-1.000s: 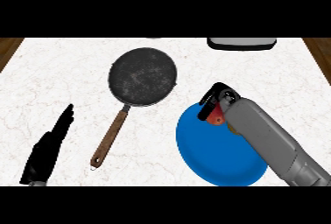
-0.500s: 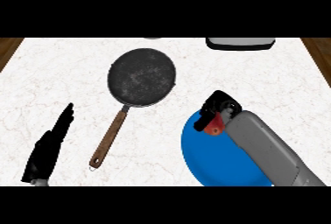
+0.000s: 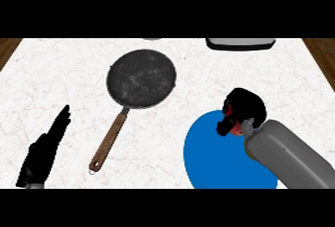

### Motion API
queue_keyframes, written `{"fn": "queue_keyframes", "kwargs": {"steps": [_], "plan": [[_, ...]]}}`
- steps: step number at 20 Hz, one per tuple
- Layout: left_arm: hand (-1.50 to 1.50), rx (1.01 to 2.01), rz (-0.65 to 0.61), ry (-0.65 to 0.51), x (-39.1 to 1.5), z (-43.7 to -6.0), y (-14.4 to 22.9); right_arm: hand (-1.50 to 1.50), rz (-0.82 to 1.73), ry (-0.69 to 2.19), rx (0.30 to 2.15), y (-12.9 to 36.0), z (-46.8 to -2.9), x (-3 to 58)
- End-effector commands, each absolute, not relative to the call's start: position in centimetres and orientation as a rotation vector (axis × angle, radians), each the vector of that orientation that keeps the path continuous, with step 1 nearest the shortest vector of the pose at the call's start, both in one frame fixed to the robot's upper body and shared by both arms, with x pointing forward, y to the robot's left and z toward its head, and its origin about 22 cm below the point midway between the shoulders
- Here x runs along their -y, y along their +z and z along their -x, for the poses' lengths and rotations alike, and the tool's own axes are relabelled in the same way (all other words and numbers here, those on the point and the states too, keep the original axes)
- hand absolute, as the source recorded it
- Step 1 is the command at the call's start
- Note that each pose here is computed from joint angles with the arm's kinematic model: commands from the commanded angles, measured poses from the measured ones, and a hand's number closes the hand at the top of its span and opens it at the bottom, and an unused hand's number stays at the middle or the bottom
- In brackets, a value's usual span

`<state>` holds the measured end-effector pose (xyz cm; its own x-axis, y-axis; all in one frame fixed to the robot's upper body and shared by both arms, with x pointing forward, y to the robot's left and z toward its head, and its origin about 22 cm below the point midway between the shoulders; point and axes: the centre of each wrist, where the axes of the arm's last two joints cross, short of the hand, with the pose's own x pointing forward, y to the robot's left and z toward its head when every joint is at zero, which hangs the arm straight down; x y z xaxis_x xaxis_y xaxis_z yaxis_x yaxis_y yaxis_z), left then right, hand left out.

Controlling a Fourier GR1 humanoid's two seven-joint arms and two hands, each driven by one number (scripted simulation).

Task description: Pick the pear from the plate and place it in the pan

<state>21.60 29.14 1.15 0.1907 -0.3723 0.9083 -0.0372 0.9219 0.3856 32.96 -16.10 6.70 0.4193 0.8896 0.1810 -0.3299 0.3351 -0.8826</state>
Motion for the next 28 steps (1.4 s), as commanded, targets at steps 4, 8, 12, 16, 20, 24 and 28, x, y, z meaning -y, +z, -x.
{"fn": "queue_keyframes", "kwargs": {"steps": [4, 8, 12, 16, 20, 24, 28], "plan": [[0.0, 1.376, -0.343, -0.237, -27.9, -22.5, 1.5, 1.5, 1.243, 0.787, 1.254, 13.1, -33.3, 14.4], [0.0, 1.364, -0.324, -0.265, -27.8, -21.8, 0.0, 1.5, 1.278, 0.809, 1.336, 16.1, -33.8, 12.4], [0.0, 1.393, -0.329, -0.255, -28.1, -21.3, 0.0, 1.5, 1.194, 0.735, 1.427, 16.7, -35.6, 10.6], [0.0, 1.394, -0.317, -0.266, -26.5, -22.7, 1.2, 1.5, 1.079, 0.736, 1.446, 16.6, -37.1, 5.5], [0.0, 1.391, -0.304, -0.295, -26.8, -22.9, 0.5, 1.5, 1.013, 0.677, 1.45, 16.2, -40.3, 4.4], [0.0, 1.408, -0.305, -0.299, -27.8, -23.6, 1.5, 1.5, 0.941, 0.669, 1.414, 15.4, -41.3, 1.6], [0.0, 1.44, -0.284, -0.321, -26.6, -24.0, 2.2, 1.5, 0.898, 0.671, 1.383, 14.0, -42.5, 2.3]]}}
